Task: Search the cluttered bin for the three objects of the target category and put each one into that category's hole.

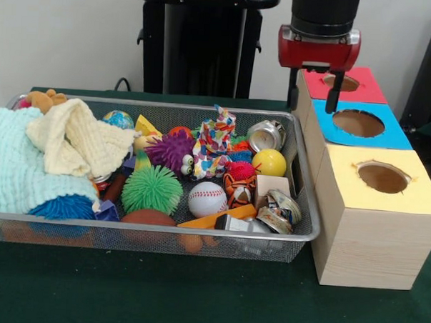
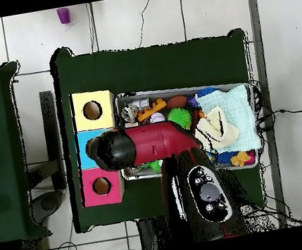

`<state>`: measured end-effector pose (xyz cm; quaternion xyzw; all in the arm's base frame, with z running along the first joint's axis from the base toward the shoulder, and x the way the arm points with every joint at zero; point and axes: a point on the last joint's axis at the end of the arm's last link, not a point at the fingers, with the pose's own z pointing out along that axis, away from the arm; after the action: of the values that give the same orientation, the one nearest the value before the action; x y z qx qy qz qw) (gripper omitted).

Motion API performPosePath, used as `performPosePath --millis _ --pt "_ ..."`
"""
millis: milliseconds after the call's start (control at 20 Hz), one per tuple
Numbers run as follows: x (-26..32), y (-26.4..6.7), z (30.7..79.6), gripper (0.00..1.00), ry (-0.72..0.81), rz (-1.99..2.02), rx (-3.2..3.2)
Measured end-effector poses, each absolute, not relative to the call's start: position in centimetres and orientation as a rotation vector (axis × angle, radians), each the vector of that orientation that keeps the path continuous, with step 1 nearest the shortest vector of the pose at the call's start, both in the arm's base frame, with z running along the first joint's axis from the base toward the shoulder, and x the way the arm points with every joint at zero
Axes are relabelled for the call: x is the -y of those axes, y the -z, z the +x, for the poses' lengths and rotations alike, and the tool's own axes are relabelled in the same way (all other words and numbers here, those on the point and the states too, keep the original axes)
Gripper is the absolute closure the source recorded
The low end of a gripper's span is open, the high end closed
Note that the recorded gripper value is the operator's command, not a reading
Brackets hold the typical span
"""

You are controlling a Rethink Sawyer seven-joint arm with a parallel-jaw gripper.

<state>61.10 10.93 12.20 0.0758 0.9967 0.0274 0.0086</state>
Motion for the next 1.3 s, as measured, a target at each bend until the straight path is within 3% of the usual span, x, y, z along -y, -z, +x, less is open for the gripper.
performPosePath --millis 750,1300 --pt "-4.8 -12.8 61.2 0.00 0.091 0.253 -3.073" --pt "-0.8 -11.8 58.2 0.00 0.298 0.100 -3.084"
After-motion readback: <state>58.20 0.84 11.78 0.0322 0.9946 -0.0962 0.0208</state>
